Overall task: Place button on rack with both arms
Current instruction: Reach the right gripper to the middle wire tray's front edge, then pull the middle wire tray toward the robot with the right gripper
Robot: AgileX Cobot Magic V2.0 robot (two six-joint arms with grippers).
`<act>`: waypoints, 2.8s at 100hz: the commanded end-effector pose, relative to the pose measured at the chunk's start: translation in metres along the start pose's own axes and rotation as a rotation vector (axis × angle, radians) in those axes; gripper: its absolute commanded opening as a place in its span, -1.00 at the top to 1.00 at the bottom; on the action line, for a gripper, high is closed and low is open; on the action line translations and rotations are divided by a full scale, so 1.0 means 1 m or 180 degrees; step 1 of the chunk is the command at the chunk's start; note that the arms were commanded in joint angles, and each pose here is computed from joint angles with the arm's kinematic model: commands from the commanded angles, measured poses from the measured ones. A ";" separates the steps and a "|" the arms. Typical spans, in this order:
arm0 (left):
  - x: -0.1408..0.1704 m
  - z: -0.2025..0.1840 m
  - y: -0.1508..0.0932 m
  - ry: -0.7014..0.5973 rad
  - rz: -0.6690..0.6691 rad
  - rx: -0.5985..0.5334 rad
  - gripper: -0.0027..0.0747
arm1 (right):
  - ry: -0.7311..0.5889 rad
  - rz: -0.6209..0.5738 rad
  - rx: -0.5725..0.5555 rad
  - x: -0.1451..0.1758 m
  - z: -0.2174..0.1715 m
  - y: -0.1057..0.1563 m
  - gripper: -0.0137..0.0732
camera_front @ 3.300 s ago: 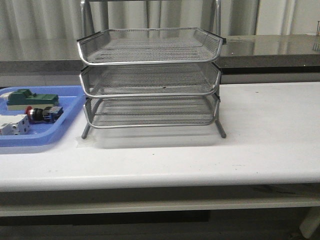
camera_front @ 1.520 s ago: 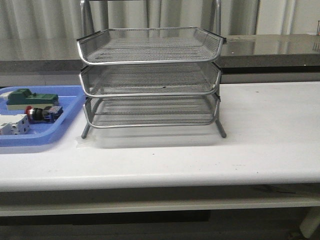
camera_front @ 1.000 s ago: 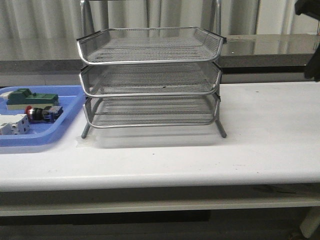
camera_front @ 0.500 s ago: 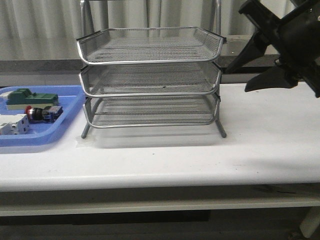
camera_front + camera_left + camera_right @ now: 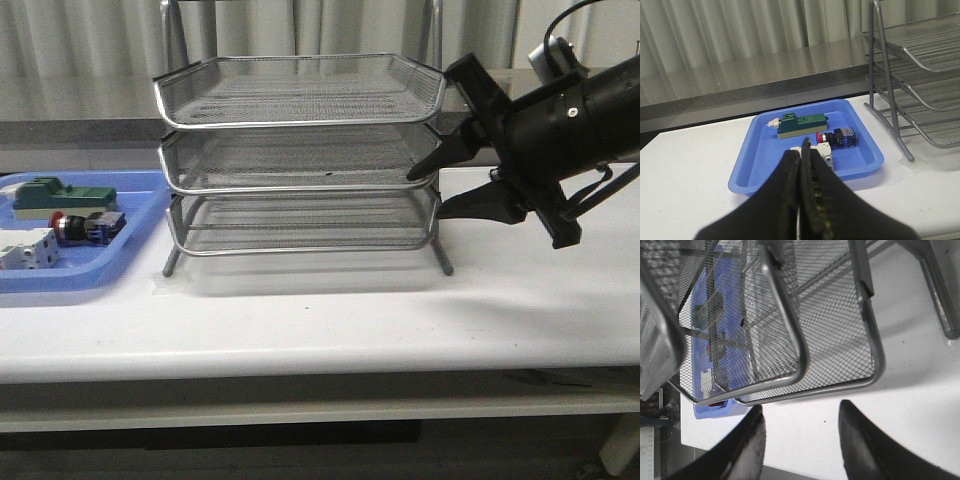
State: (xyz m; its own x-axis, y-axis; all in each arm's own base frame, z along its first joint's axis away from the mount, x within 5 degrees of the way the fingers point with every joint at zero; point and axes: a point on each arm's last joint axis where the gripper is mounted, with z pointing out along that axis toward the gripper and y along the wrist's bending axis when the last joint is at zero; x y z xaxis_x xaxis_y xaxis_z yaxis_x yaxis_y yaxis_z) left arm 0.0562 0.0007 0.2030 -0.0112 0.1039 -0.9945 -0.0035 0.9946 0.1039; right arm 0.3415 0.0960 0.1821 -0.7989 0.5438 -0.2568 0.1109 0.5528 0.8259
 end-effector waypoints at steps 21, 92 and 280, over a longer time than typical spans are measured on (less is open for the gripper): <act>0.002 -0.001 -0.002 -0.0239 -0.0055 0.0036 0.98 | -0.0098 -0.0053 -0.0567 -0.021 0.002 0.035 -0.15; 0.002 -0.001 -0.002 -0.0239 -0.0055 0.0036 0.98 | -0.0078 -0.0068 -0.0626 -0.030 0.014 0.036 0.73; 0.002 -0.001 -0.002 -0.0239 -0.0055 0.0036 0.98 | 0.0659 -0.0526 -0.0501 0.084 -0.070 0.003 -0.60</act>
State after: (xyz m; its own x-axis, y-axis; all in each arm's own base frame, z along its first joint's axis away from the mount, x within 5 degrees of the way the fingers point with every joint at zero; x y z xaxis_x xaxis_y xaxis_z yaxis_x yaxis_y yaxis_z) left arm 0.0562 0.0007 0.2030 -0.0112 0.1039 -0.9945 -0.0035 0.9946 0.1039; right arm 0.2381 0.0957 0.1793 -0.9033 0.3478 -0.2512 -0.0204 0.5501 0.8349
